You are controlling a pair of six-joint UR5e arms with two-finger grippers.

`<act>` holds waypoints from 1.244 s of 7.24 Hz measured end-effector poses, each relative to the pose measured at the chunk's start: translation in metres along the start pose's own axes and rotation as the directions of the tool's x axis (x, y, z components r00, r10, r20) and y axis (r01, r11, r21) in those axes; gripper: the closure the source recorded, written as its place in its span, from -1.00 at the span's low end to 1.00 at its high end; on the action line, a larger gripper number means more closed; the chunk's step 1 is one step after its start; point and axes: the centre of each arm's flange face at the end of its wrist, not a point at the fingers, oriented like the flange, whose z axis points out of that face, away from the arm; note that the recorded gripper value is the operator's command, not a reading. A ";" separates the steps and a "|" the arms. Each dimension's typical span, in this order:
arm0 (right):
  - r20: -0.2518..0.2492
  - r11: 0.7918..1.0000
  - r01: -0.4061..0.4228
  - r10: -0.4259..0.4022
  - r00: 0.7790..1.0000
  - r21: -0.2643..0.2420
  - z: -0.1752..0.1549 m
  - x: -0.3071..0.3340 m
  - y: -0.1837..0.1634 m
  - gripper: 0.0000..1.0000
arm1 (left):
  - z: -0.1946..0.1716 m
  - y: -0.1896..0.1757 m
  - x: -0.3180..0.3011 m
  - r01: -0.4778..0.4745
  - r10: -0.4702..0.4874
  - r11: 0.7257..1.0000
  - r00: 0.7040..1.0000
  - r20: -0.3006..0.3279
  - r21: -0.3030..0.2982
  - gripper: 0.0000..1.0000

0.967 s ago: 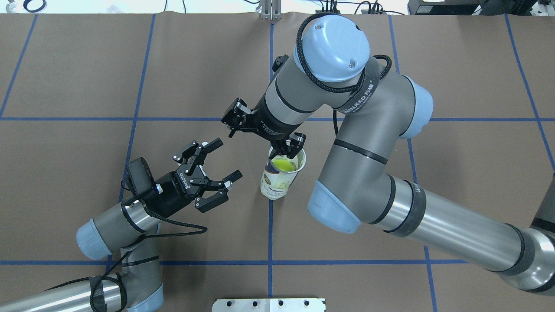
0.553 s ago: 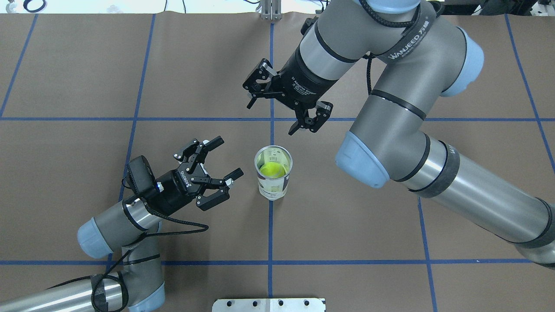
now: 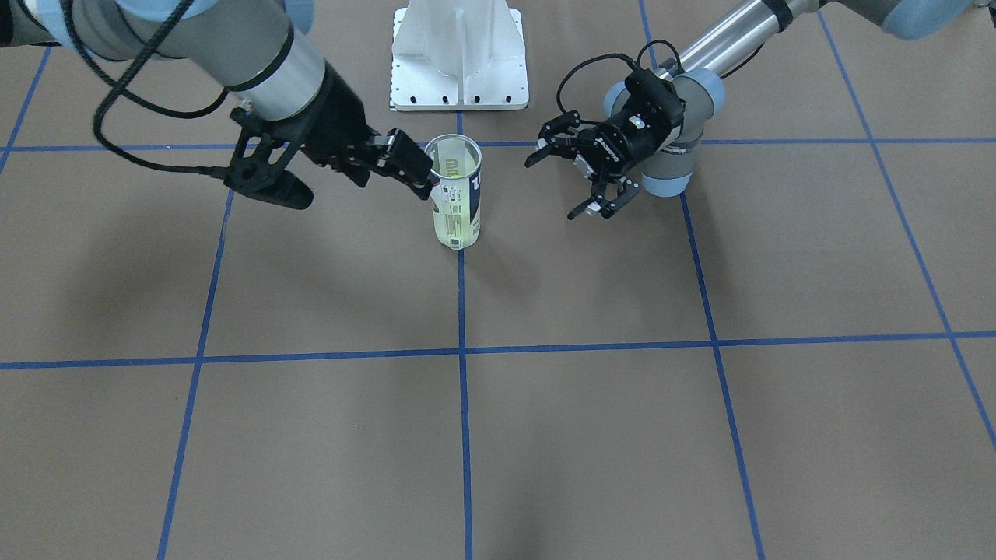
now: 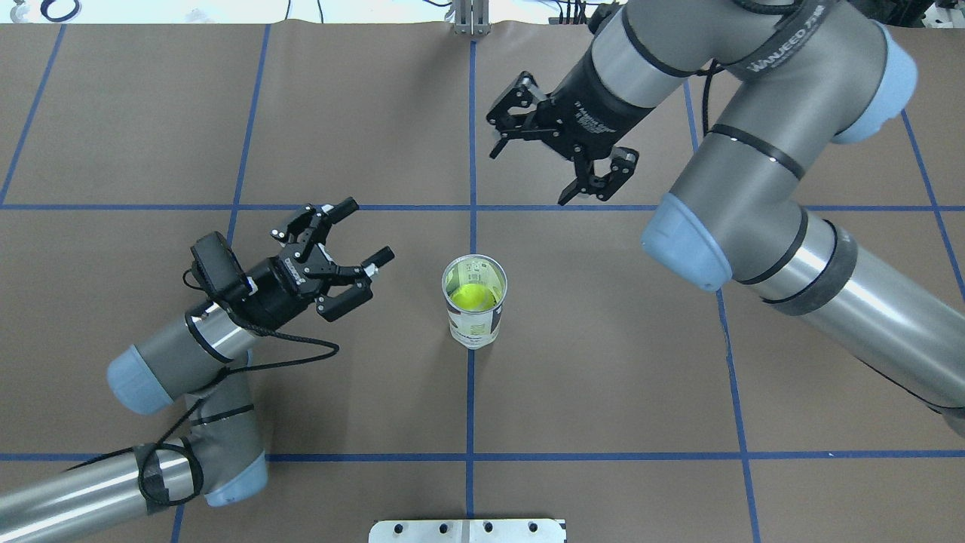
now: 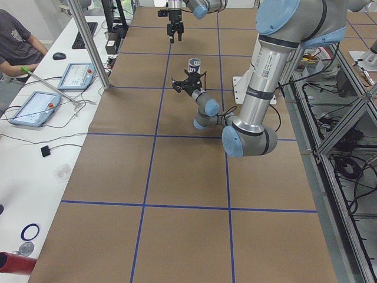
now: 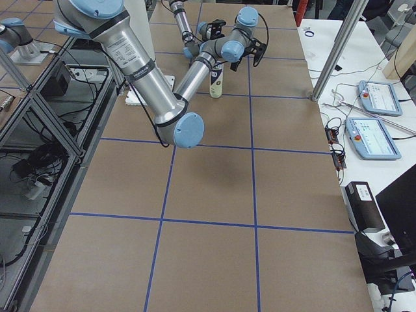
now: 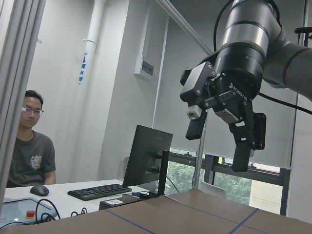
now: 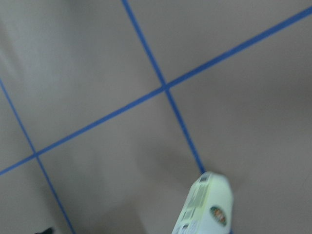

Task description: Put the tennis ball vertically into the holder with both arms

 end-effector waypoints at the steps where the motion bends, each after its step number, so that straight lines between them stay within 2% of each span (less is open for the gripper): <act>1: -0.029 0.999 0.036 -0.035 0.999 0.038 -0.006 0.031 -0.034 -1.00 | 0.004 -0.014 -0.040 -0.035 0.039 0.998 0.995 0.089 -0.054 -0.87; 2: -0.071 0.994 0.087 -0.082 0.994 0.071 -0.010 0.063 -0.071 -1.00 | 0.013 -0.031 -0.080 -0.057 0.078 0.992 0.980 0.182 -0.116 -0.73; 3: -0.121 0.985 0.145 -0.133 0.984 0.094 -0.011 0.094 -0.110 -1.00 | 0.020 -0.052 -0.122 -0.037 0.085 0.981 0.964 0.253 -0.188 -0.70; 4: -0.167 0.975 0.194 -0.175 0.970 0.107 -0.011 0.120 -0.145 -1.00 | 0.023 -0.076 -0.167 0.021 0.068 0.960 0.950 0.304 -0.279 -0.96; 5: -0.207 0.966 0.234 -0.207 0.956 0.112 -0.016 0.146 -0.175 -1.00 | 0.022 -0.104 -0.218 0.113 0.050 0.907 0.927 0.372 -0.405 -0.98; 6: -0.240 0.957 0.269 -0.237 0.941 0.109 -0.020 0.172 -0.197 -1.00 | 0.015 -0.131 -0.264 0.238 0.042 0.810 0.888 0.458 -0.536 -0.99; 7: -0.271 0.950 0.295 -0.259 0.927 0.103 -0.024 0.199 -0.213 -1.00 | 0.001 -0.156 -0.301 0.386 0.019 0.685 0.838 0.546 -0.617 -0.99; 8: -0.299 0.943 0.317 -0.275 0.914 0.098 -0.027 0.225 -0.225 -1.00 | -0.016 -0.178 -0.327 0.499 -0.011 0.589 0.791 0.611 -0.635 -0.99; 9: -0.321 0.935 0.343 -0.297 0.899 0.095 -0.032 0.252 -0.236 -1.00 | -0.034 -0.194 -0.346 0.565 -0.021 0.522 0.757 0.653 -0.639 -0.99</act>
